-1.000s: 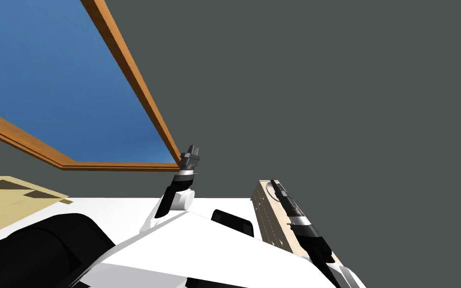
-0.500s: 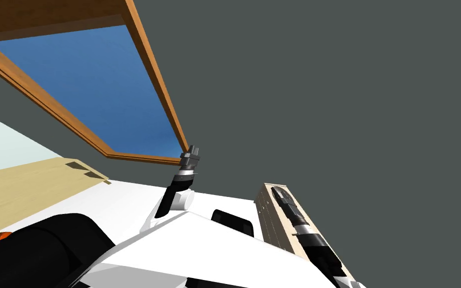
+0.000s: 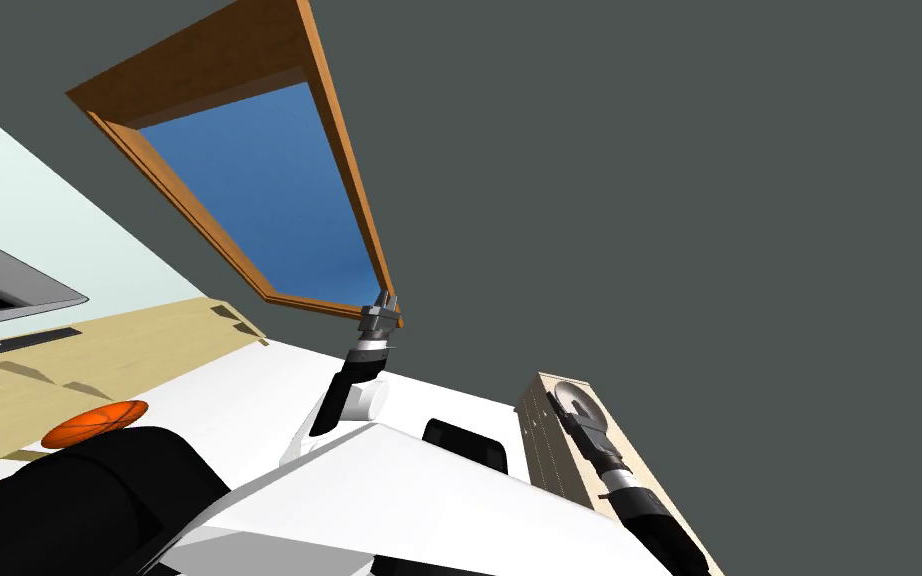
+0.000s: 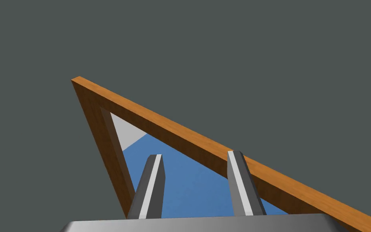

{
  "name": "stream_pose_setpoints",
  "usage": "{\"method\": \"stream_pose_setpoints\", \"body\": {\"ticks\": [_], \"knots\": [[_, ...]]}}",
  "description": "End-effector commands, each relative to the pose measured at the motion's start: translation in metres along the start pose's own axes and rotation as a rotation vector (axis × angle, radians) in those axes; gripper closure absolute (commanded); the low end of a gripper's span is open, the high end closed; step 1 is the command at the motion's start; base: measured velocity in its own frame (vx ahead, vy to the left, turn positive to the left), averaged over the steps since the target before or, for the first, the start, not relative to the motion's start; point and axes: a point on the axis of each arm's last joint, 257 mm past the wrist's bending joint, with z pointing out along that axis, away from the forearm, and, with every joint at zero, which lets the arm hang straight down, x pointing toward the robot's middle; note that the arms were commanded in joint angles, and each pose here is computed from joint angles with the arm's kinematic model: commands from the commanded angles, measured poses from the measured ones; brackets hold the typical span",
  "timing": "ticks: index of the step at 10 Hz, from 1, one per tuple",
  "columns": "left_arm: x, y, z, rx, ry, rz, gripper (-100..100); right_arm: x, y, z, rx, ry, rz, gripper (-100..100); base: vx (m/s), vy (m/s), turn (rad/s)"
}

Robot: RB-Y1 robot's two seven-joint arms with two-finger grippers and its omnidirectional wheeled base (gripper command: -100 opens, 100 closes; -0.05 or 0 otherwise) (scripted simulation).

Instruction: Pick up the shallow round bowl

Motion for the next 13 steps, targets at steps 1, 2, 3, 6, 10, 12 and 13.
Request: {"method": "stream_pose_setpoints", "body": {"ticks": [1, 2, 3, 6, 10, 12, 13], "knots": [[0.0, 0.0, 0.0, 0.0, 0.0, 0.0, 0, 0.008, -0.014, -0.004, 0.023, 0.042, -0.059, -100, -0.034, -0.008, 0.137], [0.0, 0.0, 0.0, 0.0, 0.0, 0.0, 0, 0.011, -0.015, -0.004, 0.023, 0.054, -0.085, -100, -0.015, -0.006, 0.005], [0.0, 0.0, 0.0, 0.0, 0.0, 0.0, 0, 0.028, -0.04, -0.017, 0.07, 0.11, -0.132, -100, -0.034, -0.005, 0.322], [0.0, 0.0, 0.0, 0.0, 0.0, 0.0, 0, 0.048, -0.066, -0.031, 0.111, 0.191, -0.226, -100, -0.023, -0.007, 0.139], [0.0, 0.0, 0.0, 0.0, 0.0, 0.0, 0, 0.07, -0.092, -0.049, 0.146, 0.288, -0.35, -100, -0.024, -0.005, 0.179], [0.0, 0.0, 0.0, 0.0, 0.0, 0.0, 0, 0.084, -0.117, -0.065, 0.181, 0.356, -0.414, -100, -0.021, -0.005, 0.142], [0.0, 0.0, 0.0, 0.0, 0.0, 0.0, 0, 0.086, -0.118, -0.066, 0.178, 0.368, -0.437, -100, -0.025, -0.012, 0.195]]}}
